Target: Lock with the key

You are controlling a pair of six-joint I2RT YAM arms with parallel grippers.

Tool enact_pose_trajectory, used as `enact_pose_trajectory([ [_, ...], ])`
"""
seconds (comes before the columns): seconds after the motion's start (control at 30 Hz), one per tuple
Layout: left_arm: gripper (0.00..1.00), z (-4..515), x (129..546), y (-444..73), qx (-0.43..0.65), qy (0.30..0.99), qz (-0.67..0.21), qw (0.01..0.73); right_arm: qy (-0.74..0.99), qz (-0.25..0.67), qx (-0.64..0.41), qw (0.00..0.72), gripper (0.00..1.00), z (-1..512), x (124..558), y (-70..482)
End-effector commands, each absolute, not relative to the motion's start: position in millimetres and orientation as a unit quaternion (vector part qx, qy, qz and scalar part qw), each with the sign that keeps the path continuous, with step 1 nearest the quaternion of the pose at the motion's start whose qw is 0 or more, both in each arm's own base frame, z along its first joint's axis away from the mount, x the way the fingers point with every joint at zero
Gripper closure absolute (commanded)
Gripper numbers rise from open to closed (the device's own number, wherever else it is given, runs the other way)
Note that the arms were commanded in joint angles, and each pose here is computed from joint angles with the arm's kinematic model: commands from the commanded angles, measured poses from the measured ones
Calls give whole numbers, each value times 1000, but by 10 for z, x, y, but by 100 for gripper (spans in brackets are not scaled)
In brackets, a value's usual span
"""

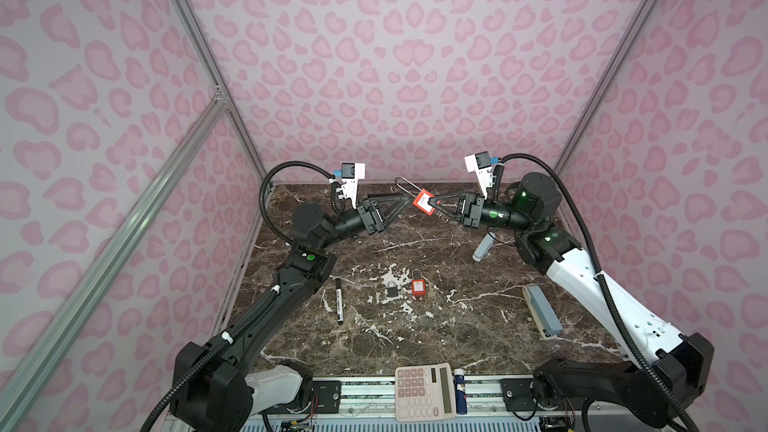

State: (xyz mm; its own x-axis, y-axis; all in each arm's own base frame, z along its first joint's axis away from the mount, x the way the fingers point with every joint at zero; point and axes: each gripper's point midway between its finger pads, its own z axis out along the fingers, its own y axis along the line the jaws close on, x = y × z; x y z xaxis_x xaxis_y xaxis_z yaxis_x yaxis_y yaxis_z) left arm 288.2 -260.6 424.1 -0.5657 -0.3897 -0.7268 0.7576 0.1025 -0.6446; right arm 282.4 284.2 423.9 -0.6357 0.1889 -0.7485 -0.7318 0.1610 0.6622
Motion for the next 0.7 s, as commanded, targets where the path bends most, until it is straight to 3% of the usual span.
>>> enact_pose_trajectory([
  [0.0, 26, 4337, 2862, -2518, 154, 586, -647, 463, 658, 613, -219, 379, 89, 4240, 2770, 2830],
  [0.47, 31, 4435, 2875, -2451, 153, 579, -643, 478, 657, 625, -238, 348, 90, 4163, 2586, 2879],
  [0.67, 43, 4441, 2874, -2449, 152, 577, -645, 478, 661, 624, -239, 342, 90, 4119, 2581, 2910],
])
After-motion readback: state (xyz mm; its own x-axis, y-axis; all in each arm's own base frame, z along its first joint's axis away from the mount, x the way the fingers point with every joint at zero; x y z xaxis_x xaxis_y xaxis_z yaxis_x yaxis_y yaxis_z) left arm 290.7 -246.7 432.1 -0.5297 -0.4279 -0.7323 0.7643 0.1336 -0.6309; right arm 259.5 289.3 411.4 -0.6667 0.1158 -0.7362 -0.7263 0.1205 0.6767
